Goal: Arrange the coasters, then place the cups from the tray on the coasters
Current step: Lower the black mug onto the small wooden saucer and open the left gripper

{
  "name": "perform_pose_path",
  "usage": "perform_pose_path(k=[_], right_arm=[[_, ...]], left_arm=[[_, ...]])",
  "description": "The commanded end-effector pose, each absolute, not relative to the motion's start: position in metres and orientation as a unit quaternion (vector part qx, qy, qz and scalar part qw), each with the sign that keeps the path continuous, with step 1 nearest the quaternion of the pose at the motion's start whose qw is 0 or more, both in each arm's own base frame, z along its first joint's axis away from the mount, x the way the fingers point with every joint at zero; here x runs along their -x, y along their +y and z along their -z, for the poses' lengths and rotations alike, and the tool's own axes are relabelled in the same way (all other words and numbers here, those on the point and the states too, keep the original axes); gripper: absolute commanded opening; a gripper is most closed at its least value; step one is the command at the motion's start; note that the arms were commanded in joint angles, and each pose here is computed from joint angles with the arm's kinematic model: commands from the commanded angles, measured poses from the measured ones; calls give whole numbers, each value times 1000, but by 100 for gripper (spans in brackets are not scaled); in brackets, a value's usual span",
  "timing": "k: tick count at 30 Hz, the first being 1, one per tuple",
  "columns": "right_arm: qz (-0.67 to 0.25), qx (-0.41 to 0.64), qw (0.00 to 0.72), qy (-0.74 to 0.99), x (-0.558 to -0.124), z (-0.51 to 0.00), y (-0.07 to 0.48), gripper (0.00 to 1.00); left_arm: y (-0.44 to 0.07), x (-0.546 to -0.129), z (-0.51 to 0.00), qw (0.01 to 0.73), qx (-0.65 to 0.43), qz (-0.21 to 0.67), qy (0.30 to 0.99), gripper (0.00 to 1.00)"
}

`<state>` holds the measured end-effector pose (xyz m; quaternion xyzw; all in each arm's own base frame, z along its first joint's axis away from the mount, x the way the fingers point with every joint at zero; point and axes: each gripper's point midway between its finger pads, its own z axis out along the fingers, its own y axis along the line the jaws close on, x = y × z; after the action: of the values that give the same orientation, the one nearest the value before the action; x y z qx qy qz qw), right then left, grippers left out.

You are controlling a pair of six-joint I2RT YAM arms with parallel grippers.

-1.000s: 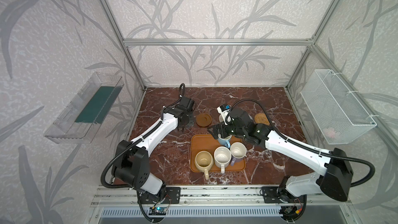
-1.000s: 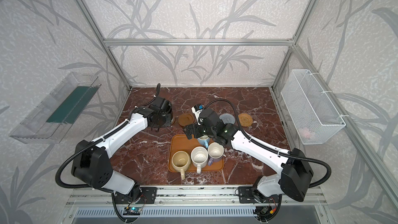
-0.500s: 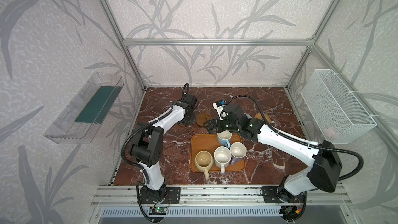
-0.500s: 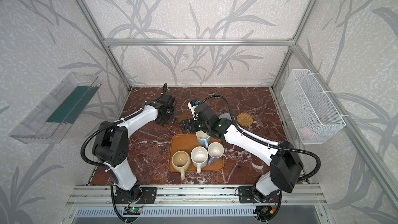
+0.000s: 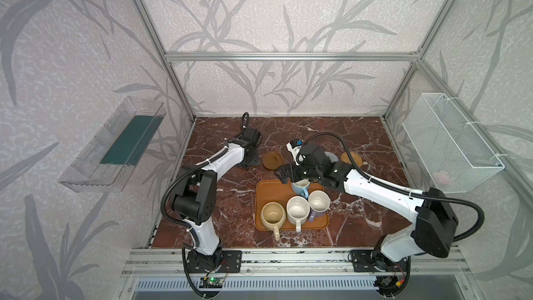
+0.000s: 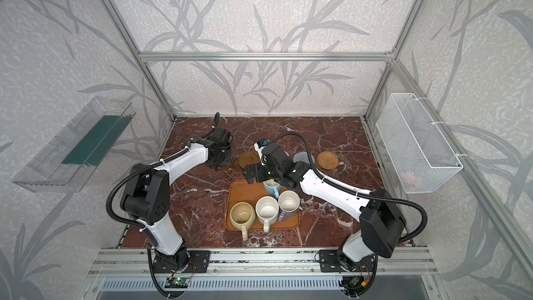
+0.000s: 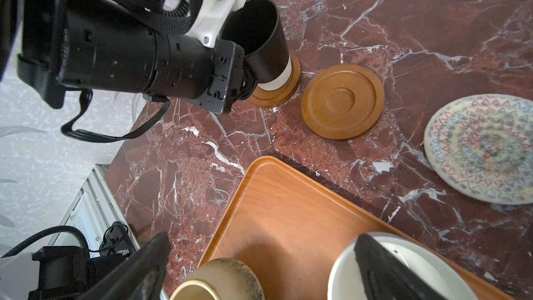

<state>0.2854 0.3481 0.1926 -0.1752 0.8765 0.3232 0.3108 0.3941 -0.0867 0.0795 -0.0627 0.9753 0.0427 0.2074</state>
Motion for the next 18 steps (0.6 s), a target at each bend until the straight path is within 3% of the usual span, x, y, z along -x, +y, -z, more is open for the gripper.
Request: perform_pose_path(k=[1, 8, 11, 14, 18], right_arm=[[-326, 173, 316, 874, -289, -196, 350, 99], [-321, 172, 320, 875, -290, -196, 347, 99], [-318, 175, 318, 876, -290, -198, 347, 99], [-314, 177, 319, 876, -290, -201, 346, 99], [-310, 179, 320, 877, -290, -202, 345, 99]], left_arm=[[-81, -394, -95, 229, 72, -42, 970, 0], [-82, -389, -95, 223, 68, -36, 972, 10], [-81, -386, -88, 203, 67, -42, 976, 17], [-78, -384, -88, 209, 72, -44, 974, 29], [-82, -386, -93, 213, 72, -29, 974, 37]])
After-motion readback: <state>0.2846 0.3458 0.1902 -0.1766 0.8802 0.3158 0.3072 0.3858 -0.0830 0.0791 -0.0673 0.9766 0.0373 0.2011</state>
